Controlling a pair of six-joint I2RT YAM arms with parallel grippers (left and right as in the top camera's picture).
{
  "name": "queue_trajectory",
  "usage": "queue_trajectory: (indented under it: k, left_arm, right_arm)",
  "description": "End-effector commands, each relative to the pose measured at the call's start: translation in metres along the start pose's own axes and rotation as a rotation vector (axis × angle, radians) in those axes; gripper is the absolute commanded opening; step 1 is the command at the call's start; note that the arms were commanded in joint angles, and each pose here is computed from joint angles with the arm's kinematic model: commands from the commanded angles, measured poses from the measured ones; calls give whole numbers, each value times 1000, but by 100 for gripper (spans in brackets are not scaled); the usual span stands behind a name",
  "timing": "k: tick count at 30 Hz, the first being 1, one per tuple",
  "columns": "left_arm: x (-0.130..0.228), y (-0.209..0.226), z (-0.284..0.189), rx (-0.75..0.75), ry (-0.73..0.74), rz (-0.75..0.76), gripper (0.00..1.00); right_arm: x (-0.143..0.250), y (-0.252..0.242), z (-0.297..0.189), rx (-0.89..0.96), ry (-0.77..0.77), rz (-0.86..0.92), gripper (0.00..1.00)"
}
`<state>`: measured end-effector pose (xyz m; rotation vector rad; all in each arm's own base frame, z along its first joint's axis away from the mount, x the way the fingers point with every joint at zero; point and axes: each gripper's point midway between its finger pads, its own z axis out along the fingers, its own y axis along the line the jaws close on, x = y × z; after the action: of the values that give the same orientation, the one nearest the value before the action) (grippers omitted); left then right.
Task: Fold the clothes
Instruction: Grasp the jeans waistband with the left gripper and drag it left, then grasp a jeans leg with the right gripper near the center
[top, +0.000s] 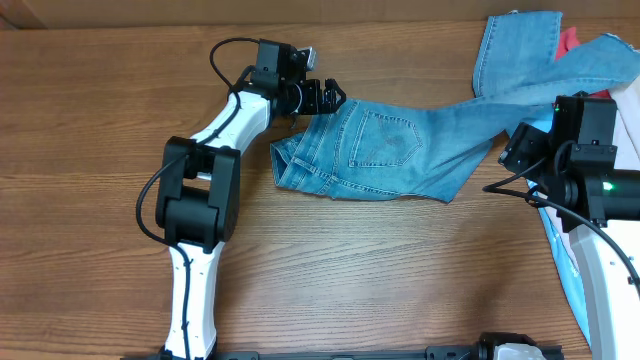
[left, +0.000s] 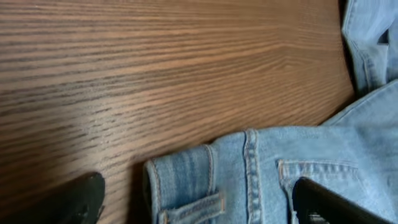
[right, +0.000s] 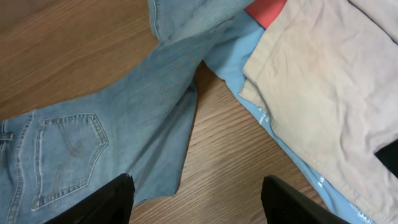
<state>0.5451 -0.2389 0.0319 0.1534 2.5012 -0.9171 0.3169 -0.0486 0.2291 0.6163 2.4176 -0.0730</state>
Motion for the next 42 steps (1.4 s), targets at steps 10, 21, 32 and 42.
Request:
queue_trajectory:
  k: [10,21,32,42]
  left_arm:
    - [9,-39,4,65,70,41,4]
    - [-174,-35,-321,-168,-464,123,4]
    - [-33,24,-336,-603,71,9,4]
    - [2,72,-329,-806,226,-62,4]
  right_arm:
    - [-7,1,-4,-11,-24,12,69]
    - [-8,1,-4,-9,-29,12,69]
    - [-6,2,5,-1,-5,8,71]
    - [10,48,42,-216,131,-163,74]
